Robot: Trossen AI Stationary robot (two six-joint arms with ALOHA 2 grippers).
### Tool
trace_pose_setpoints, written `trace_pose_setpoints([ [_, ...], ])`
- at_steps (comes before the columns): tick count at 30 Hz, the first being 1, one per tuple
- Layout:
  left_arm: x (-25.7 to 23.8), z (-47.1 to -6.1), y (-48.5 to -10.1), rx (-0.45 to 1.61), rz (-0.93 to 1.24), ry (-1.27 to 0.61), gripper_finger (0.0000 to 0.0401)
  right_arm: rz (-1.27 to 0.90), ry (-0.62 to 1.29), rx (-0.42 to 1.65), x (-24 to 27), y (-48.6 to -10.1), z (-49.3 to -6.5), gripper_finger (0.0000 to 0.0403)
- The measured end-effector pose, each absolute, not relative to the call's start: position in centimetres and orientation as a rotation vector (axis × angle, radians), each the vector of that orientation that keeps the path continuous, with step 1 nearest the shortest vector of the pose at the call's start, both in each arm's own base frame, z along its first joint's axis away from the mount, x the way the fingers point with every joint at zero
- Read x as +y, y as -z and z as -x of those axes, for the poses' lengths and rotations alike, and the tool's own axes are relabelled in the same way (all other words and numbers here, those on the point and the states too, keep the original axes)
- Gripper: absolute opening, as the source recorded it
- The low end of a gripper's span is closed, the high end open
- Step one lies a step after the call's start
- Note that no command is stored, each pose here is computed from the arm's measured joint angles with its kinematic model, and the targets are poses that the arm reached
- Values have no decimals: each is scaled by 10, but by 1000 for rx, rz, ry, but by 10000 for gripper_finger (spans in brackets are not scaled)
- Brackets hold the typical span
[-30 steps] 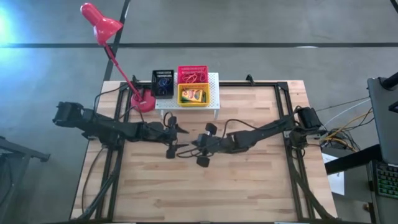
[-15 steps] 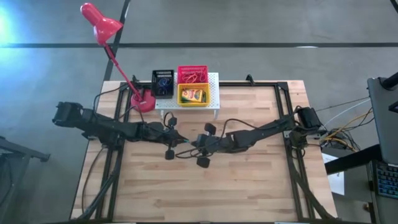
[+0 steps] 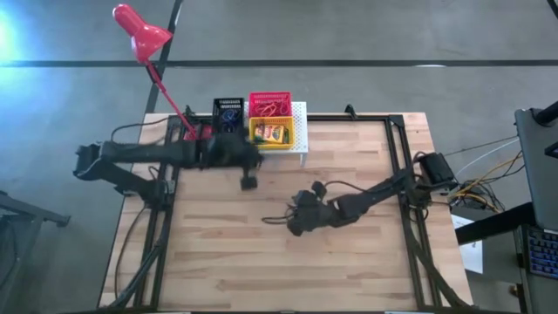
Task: Pick & Place Office Desk Supplies
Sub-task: Put the blue rubber band into the red bin on the shelf, then return to Home Position
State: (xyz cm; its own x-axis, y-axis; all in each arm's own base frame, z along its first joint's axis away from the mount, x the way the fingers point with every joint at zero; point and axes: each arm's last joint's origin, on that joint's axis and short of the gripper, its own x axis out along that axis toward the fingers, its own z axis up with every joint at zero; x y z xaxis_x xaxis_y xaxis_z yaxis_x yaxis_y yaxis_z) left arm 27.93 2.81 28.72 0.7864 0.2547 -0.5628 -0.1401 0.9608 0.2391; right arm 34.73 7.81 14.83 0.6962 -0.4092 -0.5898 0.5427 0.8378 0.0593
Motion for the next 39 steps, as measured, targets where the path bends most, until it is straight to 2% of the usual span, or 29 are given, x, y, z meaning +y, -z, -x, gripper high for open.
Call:
trace_pose_setpoints([
  [4, 85, -291, -325, 589, -174, -346, 4, -258, 608, 526, 90, -140, -335, 144],
  [7, 134, -296, -337, 581, -170, -406, 3, -258, 618, 504, 98, -139, -331, 142],
  [13, 216, -305, -327, 655, -108, -514, 12, -247, 612, 482, 104, -145, -333, 131],
  [17, 242, -305, -314, 786, -80, -519, 43, -231, 600, 481, 106, -148, -335, 123],
  [24, 237, -299, -327, 849, -52, -490, 139, -172, 564, 534, 107, -158, -330, 118],
  [28, 224, -284, -350, 820, -52, -505, 173, -142, 502, 612, 101, -173, -312, 115],
  [31, 214, -271, -361, 803, 1, -525, 184, -102, 406, 643, 95, -182, -291, 102],
  [35, 194, -254, -375, 754, 34, -522, 182, -132, 186, 656, 82, -187, -256, 76],
  [39, 166, -245, -374, 663, 32, -464, 170, -207, -66, 533, 72, -192, -223, 48],
])
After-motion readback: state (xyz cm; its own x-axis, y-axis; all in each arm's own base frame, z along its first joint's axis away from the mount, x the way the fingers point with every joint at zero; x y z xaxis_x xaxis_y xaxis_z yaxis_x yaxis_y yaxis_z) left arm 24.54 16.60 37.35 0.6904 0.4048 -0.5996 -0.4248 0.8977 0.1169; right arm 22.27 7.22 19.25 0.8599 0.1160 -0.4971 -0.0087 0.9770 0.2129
